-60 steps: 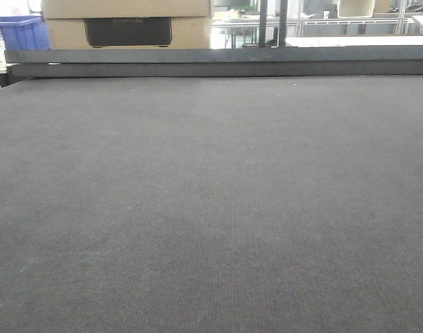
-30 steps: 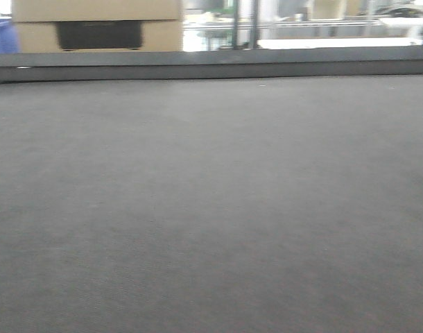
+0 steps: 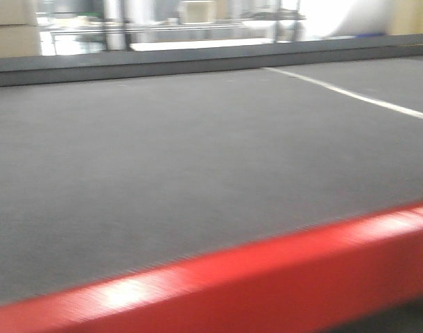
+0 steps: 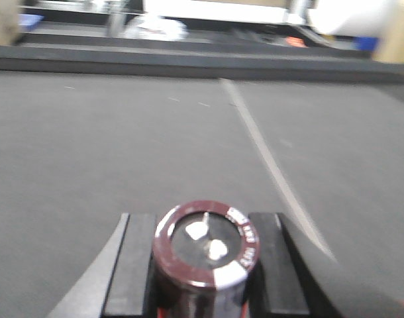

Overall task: Place cylindrical capacitor in blue bin on shelf
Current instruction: 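Drive the base away from the table toward the shelf of blue bins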

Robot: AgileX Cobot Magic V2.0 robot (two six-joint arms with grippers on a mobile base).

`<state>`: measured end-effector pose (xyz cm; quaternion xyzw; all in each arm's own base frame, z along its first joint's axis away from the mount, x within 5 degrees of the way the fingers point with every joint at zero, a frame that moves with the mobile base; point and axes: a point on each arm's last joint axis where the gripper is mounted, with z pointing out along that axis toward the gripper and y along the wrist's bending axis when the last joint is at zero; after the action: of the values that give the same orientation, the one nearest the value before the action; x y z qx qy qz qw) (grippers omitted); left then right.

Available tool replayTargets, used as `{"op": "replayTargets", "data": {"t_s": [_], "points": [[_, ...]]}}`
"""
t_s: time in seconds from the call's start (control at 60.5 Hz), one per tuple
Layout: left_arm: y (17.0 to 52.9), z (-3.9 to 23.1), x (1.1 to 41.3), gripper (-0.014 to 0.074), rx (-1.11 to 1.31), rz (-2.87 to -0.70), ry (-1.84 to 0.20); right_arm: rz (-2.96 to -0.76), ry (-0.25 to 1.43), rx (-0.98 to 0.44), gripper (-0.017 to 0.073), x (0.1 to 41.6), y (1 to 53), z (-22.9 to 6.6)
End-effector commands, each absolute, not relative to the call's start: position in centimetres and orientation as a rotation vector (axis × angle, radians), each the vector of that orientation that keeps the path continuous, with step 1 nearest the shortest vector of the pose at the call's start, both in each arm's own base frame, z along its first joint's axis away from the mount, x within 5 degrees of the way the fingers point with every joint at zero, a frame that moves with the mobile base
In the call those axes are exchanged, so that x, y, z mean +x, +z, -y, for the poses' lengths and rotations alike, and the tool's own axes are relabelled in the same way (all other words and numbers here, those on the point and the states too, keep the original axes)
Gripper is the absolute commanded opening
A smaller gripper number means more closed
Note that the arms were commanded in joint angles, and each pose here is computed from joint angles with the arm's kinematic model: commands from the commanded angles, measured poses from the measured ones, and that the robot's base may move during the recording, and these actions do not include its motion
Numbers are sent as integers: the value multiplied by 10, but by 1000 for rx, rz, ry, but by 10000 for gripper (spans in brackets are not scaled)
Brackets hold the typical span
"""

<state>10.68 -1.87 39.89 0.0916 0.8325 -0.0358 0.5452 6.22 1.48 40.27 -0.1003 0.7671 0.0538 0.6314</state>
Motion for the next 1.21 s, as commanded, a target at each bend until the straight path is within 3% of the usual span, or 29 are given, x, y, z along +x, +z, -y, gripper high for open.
{"op": "replayTargets", "data": {"t_s": [0.0,1.19], "points": [[400,20,107,-111,219,-1953,-96,-1734,115,-234,-162,61,404,-14],[400,20,107,-111,219,-1953,-96,-1734,115,-234,-162,61,404,-14]]}}
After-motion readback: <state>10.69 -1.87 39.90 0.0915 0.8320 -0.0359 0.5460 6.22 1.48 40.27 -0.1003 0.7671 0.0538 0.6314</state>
